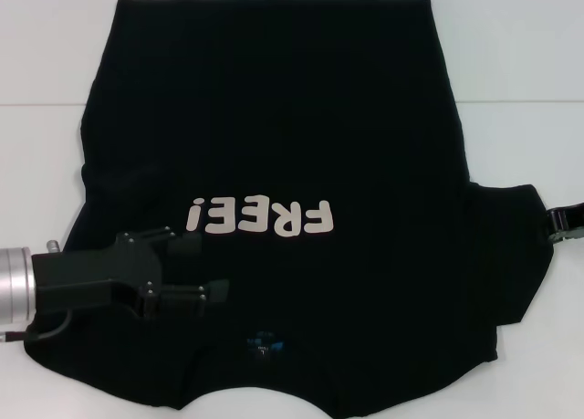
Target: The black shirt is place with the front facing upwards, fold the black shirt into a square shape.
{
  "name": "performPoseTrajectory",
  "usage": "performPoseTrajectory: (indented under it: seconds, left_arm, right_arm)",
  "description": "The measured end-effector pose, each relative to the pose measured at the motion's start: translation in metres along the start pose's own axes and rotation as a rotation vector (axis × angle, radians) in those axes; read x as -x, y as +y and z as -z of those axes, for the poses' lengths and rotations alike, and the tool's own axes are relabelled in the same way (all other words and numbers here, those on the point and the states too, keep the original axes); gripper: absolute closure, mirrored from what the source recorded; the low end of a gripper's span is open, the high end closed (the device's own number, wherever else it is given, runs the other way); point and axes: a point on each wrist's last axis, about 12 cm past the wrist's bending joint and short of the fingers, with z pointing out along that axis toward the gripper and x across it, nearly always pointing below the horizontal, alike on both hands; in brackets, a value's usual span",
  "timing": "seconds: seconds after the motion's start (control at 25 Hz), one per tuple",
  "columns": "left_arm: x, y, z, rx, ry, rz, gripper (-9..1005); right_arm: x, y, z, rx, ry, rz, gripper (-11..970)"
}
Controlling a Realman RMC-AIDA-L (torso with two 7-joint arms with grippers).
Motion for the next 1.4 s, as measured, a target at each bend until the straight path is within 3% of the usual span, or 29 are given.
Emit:
performPoseTrajectory:
  seconds: [0.32,0.6,0.88,1.16,1.4]
  left_arm:
    - [-0.001,0.000,0.001,0.003,0.001,0.003,75]
    - [-0.002,0.000,0.002,0.004,0.002,0.003,76]
    - [-0.002,0.000,0.003,0.006,0.003,0.012,76]
    - [-0.002,0.000,0.002,0.001,0.008,0.010,76]
    - [-0.001,0.000,0.002,0.001,0.007,0.009,76]
  right_arm:
    - [0.002,-0.009,0.017,0.029,-0.029,-0.027,910]
    - [0.003,-0.027,0.044,0.065,-0.088,-0.063,885]
    - [0.006,-0.033,0.062,0.087,-0.136,-0.073,860]
    - [0.023,-0.012,0.061,0.108,-0.137,-0.001,835]
    - [0.046,0.032,0.050,0.133,-0.108,0.124,814]
